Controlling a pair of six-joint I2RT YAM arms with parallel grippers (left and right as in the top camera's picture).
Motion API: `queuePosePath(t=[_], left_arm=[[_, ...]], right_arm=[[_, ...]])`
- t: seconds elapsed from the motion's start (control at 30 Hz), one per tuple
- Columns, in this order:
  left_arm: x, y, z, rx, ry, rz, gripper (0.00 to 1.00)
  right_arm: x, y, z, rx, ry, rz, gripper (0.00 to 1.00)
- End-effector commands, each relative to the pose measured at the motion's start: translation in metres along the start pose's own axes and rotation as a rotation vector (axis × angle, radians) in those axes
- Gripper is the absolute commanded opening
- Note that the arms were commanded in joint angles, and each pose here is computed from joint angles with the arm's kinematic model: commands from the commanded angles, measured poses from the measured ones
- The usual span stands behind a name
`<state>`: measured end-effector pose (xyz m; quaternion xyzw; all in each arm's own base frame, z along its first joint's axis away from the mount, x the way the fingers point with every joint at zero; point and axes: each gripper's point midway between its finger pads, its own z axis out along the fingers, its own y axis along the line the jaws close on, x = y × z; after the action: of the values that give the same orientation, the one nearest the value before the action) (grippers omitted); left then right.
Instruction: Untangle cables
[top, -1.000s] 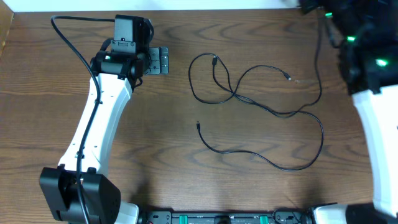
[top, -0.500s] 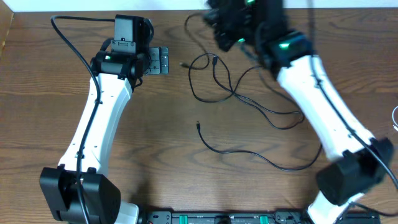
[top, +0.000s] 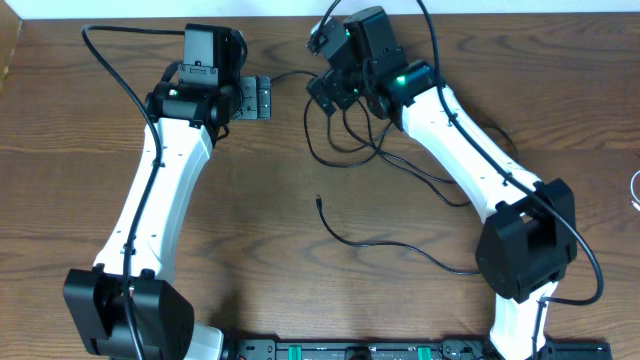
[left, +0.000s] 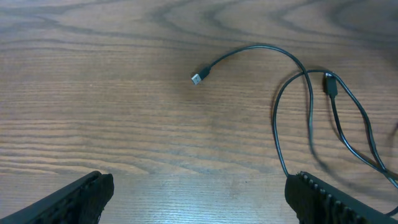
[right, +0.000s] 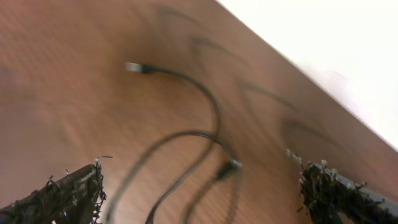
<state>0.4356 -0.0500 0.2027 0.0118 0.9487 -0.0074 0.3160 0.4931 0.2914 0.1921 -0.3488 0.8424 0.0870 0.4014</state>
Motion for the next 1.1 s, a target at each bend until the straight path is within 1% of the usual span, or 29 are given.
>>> queuePosePath(t=[0.0,0.2,0.37,0.5,0.6,0.7,0.8,0.9,1.07], left_arm=[[0.001,0.001,0.002,-0.007,0.006,-0.002,0.93],[0.001,0.001,0.002,-0.007,0.006,-0.002,0.93],[0.001,0.001,0.002,-0.007,0.006,-0.002,0.93],[0.001,0.001,0.002,-0.007,0.006,-0.002,0.93],[0.001,0.001,0.002,-0.007,0.006,-0.002,0.93],[0.001,0.001,0.002,-0.007,0.006,-0.002,0.93],[0.001,0.001,0.002,-0.007,0.006,-0.002,0.93],[0.001,0.001,0.002,-0.007,0.006,-0.002,0.93],[0.001,0.001,0.002,-0.007,0.006,-0.002,0.93]], right_arm=[[-0.014,-0.042,-0.033,0.204,-0.018,0.015,0.99],[-0.020,-0.077,-0.071,0.320,-0.035,0.054,0.99],[0.009,-0.120,-0.106,0.437,0.046,0.189,0.99],[0.064,-0.145,-0.126,0.449,0.194,0.369,0.99],[0.112,-0.145,-0.140,0.389,0.353,0.468,0.99],[0.152,-0.143,-0.158,0.362,0.502,0.525,0.99],[0.183,-0.139,-0.177,0.344,0.633,0.554,0.99],[0.207,-0.136,-0.193,0.312,0.736,0.545,0.99],[0.244,-0.141,-0.205,0.277,0.837,0.548,0.99]])
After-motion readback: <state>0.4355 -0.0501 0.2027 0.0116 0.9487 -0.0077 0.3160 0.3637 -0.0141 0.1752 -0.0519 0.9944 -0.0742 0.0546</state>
